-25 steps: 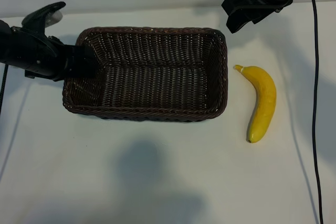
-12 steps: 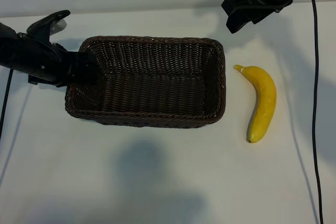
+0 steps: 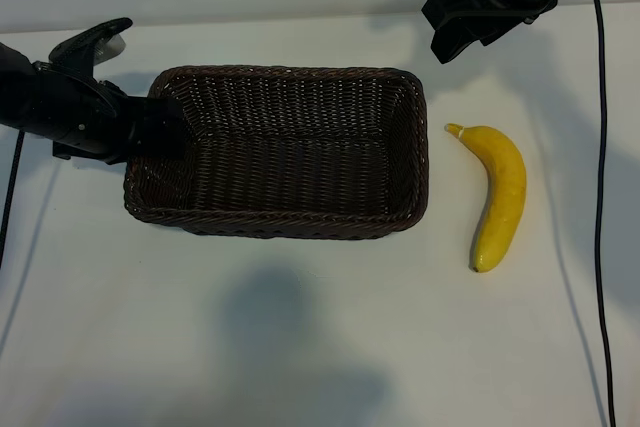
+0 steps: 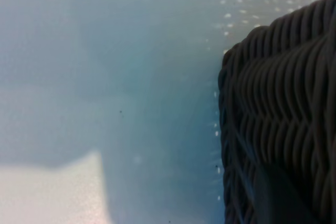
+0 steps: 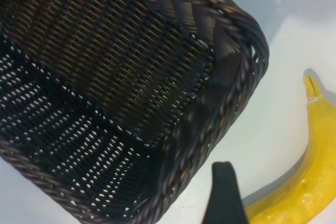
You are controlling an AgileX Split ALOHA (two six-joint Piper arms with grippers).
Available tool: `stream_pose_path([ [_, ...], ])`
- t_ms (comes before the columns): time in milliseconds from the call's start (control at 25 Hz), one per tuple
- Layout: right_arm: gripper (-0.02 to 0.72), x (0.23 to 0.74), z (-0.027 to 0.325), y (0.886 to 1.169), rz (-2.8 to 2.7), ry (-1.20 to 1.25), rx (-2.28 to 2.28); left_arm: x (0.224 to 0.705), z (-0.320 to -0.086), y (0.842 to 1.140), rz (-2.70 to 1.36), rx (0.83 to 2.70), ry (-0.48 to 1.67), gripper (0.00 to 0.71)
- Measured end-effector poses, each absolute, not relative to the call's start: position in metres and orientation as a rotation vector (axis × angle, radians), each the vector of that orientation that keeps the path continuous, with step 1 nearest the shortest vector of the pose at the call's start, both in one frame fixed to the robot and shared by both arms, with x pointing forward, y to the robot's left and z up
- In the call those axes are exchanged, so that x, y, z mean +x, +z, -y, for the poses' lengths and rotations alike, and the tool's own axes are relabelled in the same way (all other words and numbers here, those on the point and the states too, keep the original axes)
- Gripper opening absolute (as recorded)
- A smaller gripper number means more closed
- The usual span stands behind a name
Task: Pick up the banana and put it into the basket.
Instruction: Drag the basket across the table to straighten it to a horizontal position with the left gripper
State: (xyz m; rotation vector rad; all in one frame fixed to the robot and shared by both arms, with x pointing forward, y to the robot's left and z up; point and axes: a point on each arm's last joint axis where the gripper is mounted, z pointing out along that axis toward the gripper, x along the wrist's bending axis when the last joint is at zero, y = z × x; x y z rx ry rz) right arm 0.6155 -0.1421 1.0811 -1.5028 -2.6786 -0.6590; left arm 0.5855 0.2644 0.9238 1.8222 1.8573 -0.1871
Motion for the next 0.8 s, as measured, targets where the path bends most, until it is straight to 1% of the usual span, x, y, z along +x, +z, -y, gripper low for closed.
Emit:
stream_pose_path([
  [280,0.524,0.6155,0.1421,1.0811,2.679,-0.659,-1.503,0.5856,-0.2643,0.9238,-1.858,1.821,-0.187,0.170],
  [360,0.524,0.6155,0.1421,1.0811,2.679,-0.659,-1.503,0.5856,-0.2643,0.9238,-1.858,1.821,-0.187,0.186],
  [400,0.524,0.6155,0.1421,1.0811,2.679,-0.659,-1.503,0.5856,-0.2642,0.9239,-1.859,1.818,-0.189,0.216],
  [480,0.524,0.6155,0.1421,1.0811,2.679,-0.659,-1.503,0.5856,-0.2635,0.9243,-1.866,1.802,-0.201,0.301],
  [560,0.524,0.6155,0.1421,1.0811,2.679,-0.659,-1.503,0.5853,-0.2630,0.9244,-1.881,1.784,-0.217,0.410],
  [640,0.524,0.6155,0.1421,1.0811,2.679,-0.659,-1.503,0.5852,-0.2627,0.9246,-1.889,1.773,-0.226,0.493],
  [720,0.524,0.6155,0.1421,1.0811,2.679,-0.659,-1.503,0.5848,-0.2624,0.9246,-1.892,1.770,-0.234,0.539],
  [800,0.524,0.6155,0.1421,1.0811,2.679,-0.659,-1.503,0.5843,-0.2620,0.9247,-1.891,1.772,-0.243,0.547],
])
